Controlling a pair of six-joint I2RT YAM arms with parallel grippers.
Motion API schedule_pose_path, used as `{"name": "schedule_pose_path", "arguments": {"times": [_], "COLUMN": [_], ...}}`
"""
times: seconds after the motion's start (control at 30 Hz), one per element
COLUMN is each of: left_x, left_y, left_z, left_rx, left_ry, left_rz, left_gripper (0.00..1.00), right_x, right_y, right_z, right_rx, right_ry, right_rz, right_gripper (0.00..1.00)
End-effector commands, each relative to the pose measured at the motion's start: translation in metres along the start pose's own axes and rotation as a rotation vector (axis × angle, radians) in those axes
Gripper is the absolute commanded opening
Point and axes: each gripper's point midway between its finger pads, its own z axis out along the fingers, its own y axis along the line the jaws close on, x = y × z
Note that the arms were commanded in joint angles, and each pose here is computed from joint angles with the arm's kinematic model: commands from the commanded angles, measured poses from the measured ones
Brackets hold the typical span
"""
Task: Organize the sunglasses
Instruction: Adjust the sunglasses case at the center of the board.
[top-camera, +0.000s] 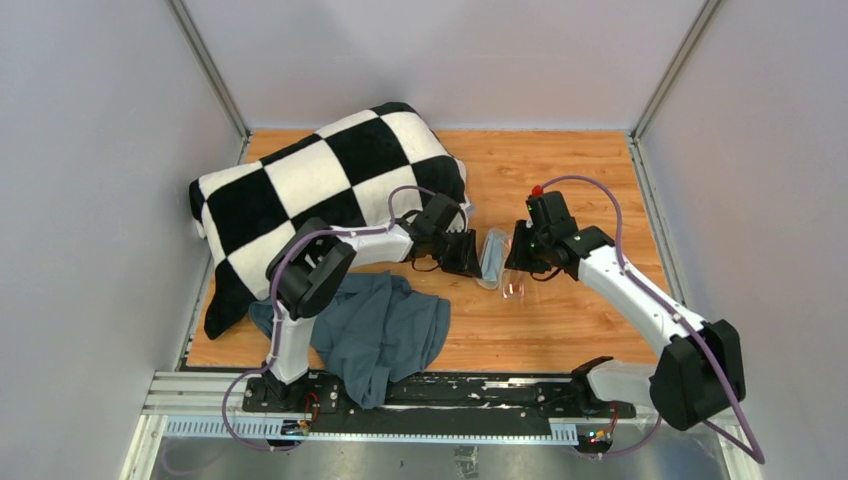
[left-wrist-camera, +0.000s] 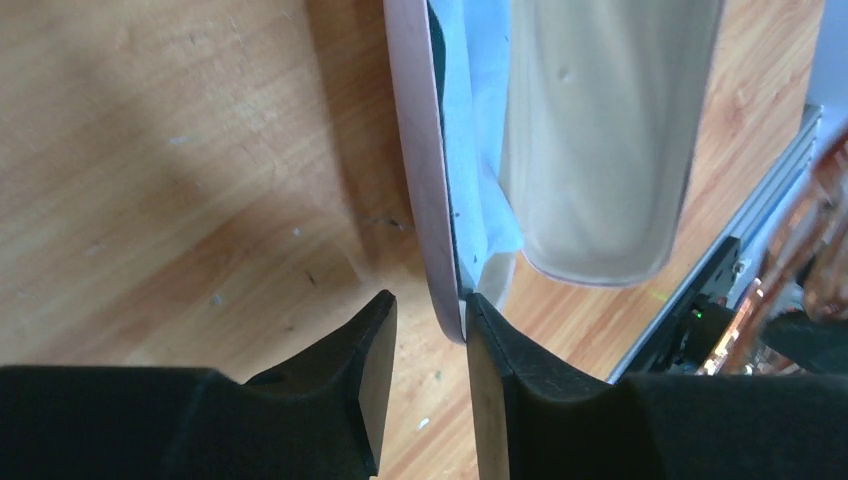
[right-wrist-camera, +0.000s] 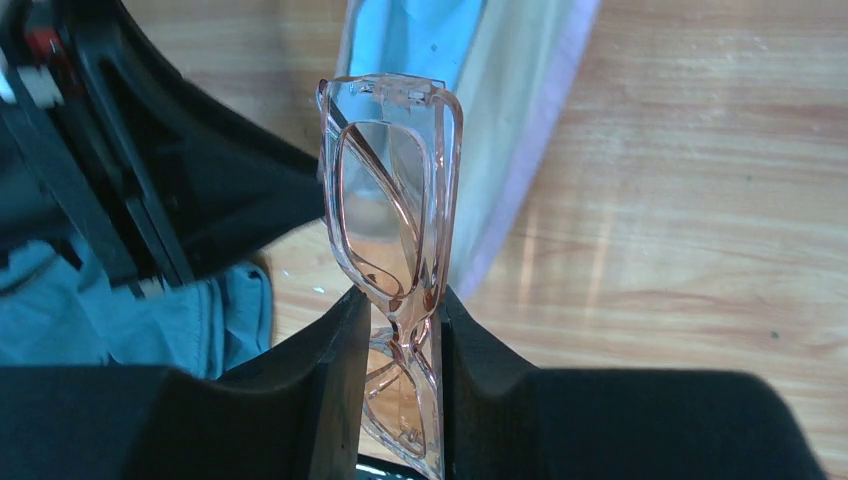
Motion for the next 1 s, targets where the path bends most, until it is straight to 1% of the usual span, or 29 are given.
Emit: {"name": "schedule_pose_path", "arguments": {"times": [0.0,0.3,0.4,0.47,0.57,0.73,0.9,0.97], "left_x": [-0.002,-0.001,0.001,0.002,0.0,-0.015,-0.045,-0.048], "left_y": [-0.021,-0.026,-0.027,-0.028,-0.03,-0.026,-0.004,0.005], "left_z": [-0.017,-0.024,-0.026,-0.029,-0.034,-0.04,-0.036,-0.03], "left_rx": [0.035,0.042,0.047,0.048,0.043,0.02,-0.041,-0.085], "left_ry": [-0.035,-0.034,-0.027,-0.026,-0.031,-0.058,-0.081,-0.059], "left_rz": [-0.004,-0.003,-0.003,0.001,0.016,0.024,0.015,0.027], "left_gripper": [0.38,0.39,0.39,0.39,0.39,0.39,0.38,0.38], "right_x": [-0.031,-0.039,-0.039,-0.042,-0.041,-0.04,-0.037,-0.038], "right_y": [0.021,0.016,0.011,0.0,-0.009,-0.025,-0.032,-0.033], "right_z": [0.004,0.042,0.046,0.045,0.043,0.04,0.039,0.037], "right_rx": [-0.065,0.042,0.078,0.134,0.159,0.173,0.169,0.167], "right_ry": [-0.041,0.015,0.007,-0.034,-0.066,-0.082,-0.08,-0.084], "right_rz": [0.065,0.184,0.231,0.267,0.31,0.371,0.39,0.389], "right_gripper": [0.07,0.02,0.01,0.01,0.01,0.01,0.01,0.01]}}
